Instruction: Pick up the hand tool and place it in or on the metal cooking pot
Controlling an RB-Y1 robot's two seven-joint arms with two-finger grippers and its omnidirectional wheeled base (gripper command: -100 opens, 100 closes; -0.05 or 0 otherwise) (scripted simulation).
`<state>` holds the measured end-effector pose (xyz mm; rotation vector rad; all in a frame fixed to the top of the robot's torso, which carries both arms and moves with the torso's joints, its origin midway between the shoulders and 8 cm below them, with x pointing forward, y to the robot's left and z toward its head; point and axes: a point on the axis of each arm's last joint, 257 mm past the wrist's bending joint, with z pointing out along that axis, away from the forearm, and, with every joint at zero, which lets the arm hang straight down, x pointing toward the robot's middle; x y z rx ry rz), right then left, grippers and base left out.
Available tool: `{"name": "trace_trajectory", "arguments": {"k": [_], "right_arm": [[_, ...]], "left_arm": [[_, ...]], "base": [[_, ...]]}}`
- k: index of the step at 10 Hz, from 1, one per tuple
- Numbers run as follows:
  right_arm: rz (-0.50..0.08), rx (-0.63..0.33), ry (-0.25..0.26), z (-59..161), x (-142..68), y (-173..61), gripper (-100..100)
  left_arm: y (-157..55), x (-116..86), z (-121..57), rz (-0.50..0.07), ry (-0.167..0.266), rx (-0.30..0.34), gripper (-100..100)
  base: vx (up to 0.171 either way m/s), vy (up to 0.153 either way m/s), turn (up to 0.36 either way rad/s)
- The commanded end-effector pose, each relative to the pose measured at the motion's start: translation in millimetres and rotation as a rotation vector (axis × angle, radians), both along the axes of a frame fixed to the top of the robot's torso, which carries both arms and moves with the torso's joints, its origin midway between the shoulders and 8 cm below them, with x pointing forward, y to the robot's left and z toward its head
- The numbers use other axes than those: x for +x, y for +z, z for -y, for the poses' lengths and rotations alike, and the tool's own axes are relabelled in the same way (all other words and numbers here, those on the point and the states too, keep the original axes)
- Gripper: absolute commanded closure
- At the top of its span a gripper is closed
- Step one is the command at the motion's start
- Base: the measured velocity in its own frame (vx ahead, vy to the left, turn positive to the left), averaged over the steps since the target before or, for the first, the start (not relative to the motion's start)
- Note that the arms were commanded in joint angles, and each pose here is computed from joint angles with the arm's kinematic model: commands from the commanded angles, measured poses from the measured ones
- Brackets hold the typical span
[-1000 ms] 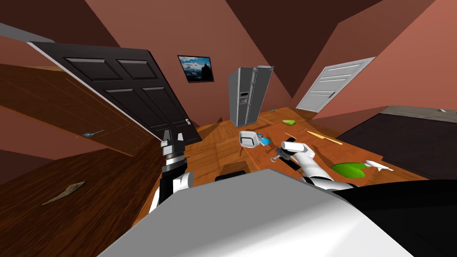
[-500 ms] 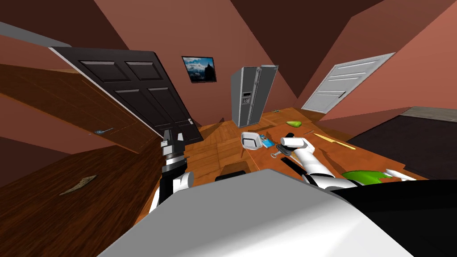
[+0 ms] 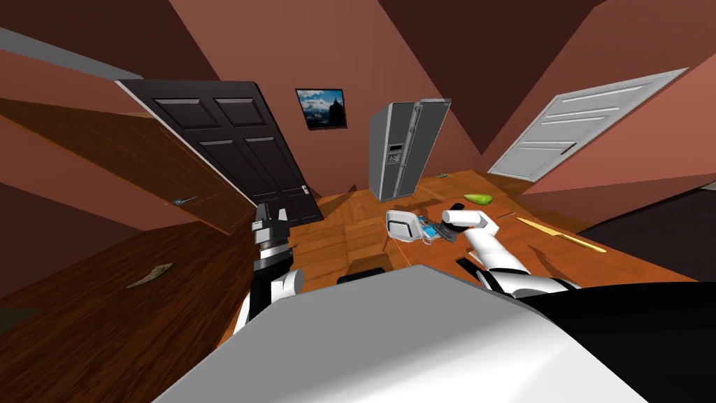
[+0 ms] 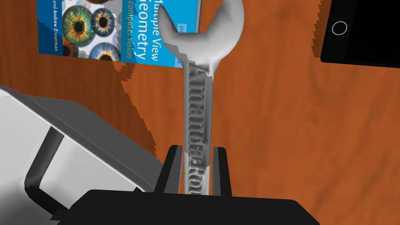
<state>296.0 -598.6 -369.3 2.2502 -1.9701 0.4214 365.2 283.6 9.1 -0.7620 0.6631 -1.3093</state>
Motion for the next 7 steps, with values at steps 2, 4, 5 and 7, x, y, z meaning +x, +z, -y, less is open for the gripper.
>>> {"name": "trace_trajectory", "arguments": {"k": [2,4,5,7], "right_arm": [[-0.006,0.055,-0.018,-10,0,10,100],[-0.01,0.1,-0.032,-19,-1,17,100],[-0.013,0.123,-0.039,-23,-1,21,100],[-0.018,0.167,-0.058,-32,-3,28,100]], "left_arm": [[0,0,0.0,0.0,0.0,0.0,0],[0,0,0.0,0.0,0.0,0.0,0],[0,0,0.0,0.0,0.0,0.0,0],[0,0,0.0,0.0,0.0,0.0,0]], "base": [[0.096,0.047,0.13],[0.102,0.043,0.111],[0.124,0.048,0.108],[0.105,0.045,0.105]]}}
